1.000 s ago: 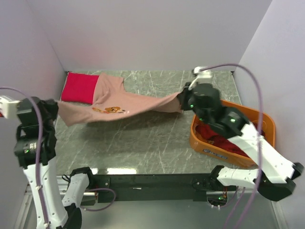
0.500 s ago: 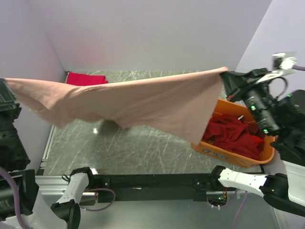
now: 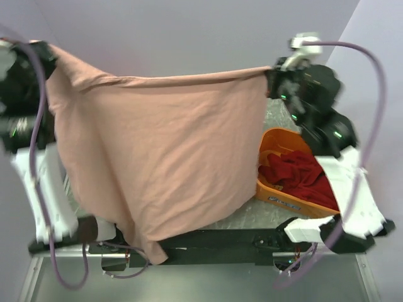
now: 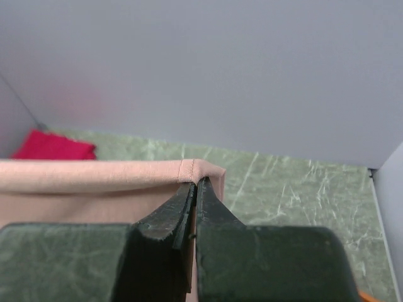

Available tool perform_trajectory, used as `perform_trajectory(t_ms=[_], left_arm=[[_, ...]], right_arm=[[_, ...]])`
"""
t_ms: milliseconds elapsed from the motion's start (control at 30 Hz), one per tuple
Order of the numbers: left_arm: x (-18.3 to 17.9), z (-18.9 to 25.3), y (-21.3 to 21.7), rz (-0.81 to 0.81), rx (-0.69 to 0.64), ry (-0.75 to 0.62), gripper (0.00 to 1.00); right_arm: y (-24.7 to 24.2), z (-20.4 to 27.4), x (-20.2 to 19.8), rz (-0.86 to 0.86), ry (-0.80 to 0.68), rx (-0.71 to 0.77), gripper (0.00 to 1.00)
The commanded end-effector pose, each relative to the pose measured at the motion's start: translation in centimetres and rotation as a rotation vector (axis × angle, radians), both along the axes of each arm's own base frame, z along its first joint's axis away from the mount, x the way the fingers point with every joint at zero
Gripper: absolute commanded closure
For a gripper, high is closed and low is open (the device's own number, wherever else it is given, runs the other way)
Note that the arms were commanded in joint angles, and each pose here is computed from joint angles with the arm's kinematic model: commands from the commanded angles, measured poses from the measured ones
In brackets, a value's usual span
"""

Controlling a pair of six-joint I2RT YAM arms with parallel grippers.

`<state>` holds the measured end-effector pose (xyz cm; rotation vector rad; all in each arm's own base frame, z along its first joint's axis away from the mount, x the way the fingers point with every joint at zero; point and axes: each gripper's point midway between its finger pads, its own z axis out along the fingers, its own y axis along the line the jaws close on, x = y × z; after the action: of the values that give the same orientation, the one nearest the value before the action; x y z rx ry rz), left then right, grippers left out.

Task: Fold and stack the t-shirts
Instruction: Flatten the tshirt out

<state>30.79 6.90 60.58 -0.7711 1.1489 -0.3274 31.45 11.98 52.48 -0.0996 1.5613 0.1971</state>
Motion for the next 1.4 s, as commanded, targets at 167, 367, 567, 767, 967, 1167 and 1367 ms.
perform_trajectory(t_ms=[167, 367, 567, 767, 967, 1167, 1367], left_arm=[[12.9, -0.7, -0.1, -0.157, 0.073, 0.034, 0.99], [8.6, 8.3, -1.8, -0.189, 0.138, -0.263, 0.99], [-0.1, 14.5, -1.9, -0.064, 0.257, -0.458, 0.99], [-1.2, 7.6, -2.5, -0.067, 0.344, -0.344, 0.99], [0.8, -12.1, -1.8, -0.098, 0.196, -0.032, 0.99], [-1.9, -29.2, -0.9, -0.020, -0.186, 0.199, 0.99], [-5.5, -38.6, -1.8, 0.008, -0.329, 0.372, 0.99]], right_arm=[[3.5, 0.2, 10.0, 0.087, -0.056, -0.102, 1.00], [0.2, 9.1, 11.0, -0.051, -0.273, -0.015, 1.00], [-0.3, 13.6, 6.7, 0.025, -0.455, 0.023, 1.00], [1.8, 6.5, 7.1, 0.141, -0.288, -0.022, 1.00], [5.6, -9.9, 6.8, 0.337, 0.006, -0.001, 1.00], [8.1, -24.7, 4.0, 0.483, 0.335, 0.053, 1.00], [8.5, -33.3, 1.3, 0.463, 0.597, 0.104, 1.00]])
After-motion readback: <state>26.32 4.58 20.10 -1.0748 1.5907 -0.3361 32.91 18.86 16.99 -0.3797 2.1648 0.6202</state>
